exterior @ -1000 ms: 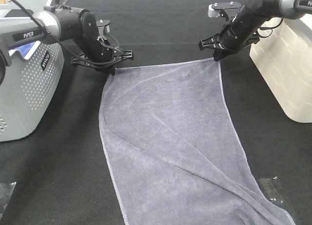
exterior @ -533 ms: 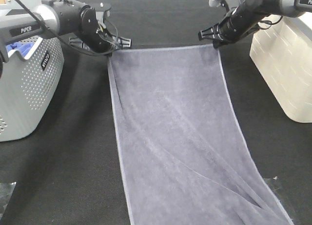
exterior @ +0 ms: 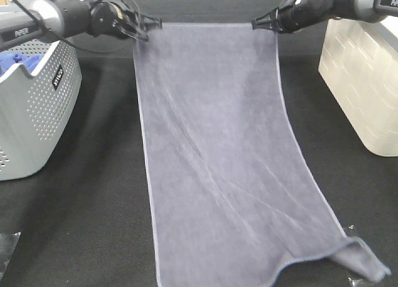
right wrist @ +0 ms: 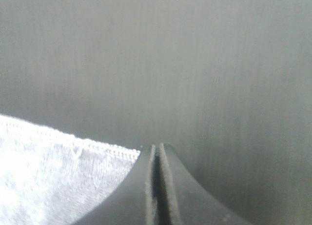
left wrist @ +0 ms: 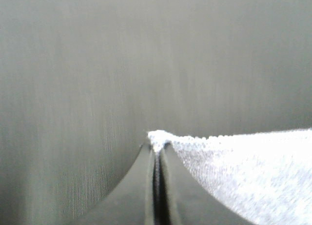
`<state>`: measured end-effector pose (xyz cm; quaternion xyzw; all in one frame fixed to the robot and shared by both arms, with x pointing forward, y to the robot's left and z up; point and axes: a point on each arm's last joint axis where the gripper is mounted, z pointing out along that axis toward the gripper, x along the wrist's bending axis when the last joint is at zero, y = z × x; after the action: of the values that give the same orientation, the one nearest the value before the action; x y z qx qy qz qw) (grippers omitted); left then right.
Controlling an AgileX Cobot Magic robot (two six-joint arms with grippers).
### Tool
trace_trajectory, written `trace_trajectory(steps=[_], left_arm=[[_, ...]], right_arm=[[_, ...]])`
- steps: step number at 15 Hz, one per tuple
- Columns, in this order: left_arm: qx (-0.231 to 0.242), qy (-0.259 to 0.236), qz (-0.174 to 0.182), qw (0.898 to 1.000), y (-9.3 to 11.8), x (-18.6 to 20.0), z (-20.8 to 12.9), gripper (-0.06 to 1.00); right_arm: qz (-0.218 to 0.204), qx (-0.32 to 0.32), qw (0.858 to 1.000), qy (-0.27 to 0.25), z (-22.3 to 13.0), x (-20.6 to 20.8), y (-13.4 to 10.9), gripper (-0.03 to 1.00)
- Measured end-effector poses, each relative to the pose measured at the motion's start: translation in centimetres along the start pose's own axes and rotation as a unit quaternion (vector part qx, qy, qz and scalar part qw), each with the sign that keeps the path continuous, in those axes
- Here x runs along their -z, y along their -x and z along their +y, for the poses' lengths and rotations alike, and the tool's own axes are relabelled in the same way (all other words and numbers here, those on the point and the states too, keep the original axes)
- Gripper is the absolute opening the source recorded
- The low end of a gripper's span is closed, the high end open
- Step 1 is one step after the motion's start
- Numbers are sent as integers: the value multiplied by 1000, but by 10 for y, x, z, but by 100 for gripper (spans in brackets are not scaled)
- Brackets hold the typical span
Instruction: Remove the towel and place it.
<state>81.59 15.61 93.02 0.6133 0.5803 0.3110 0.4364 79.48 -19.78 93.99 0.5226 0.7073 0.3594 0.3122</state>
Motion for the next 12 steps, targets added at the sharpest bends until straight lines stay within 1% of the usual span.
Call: trace_trajectory(steps=[1, 3, 5, 6, 7, 10, 11, 12], left_arm=[[7, 20, -4, 1000, -4, 0, 4, 0], [2, 60, -19, 998, -5, 0, 11, 0], [-1, 77, -30, 997, -6, -9, 0, 0], [-1, 75, -34, 997, -8, -18, -14, 0], [-2, 72, -34, 997, -9, -21, -20, 0], [-3, 53, -32, 998, -14, -34, -48, 1], [2, 45, -29, 999, -15, -36, -52, 6], [6, 38, -24, 999, -18, -36, -54, 14]], right_arm=[[-3, 4, 1000, 18, 3, 0, -1, 0], [-14, 10, 998, 59, 11, 0, 0, 0], [-25, 18, 995, 97, 14, -2, 2, 0], [-29, 21, 994, 104, 10, -7, 2, 0], [-30, 23, 994, 107, 6, -11, 2, 0], [-34, 23, 995, 94, -34, -42, 1, 0], [-35, 23, 995, 91, -44, -48, 1, 4], [-36, 23, 995, 86, -52, -53, 2, 11]])
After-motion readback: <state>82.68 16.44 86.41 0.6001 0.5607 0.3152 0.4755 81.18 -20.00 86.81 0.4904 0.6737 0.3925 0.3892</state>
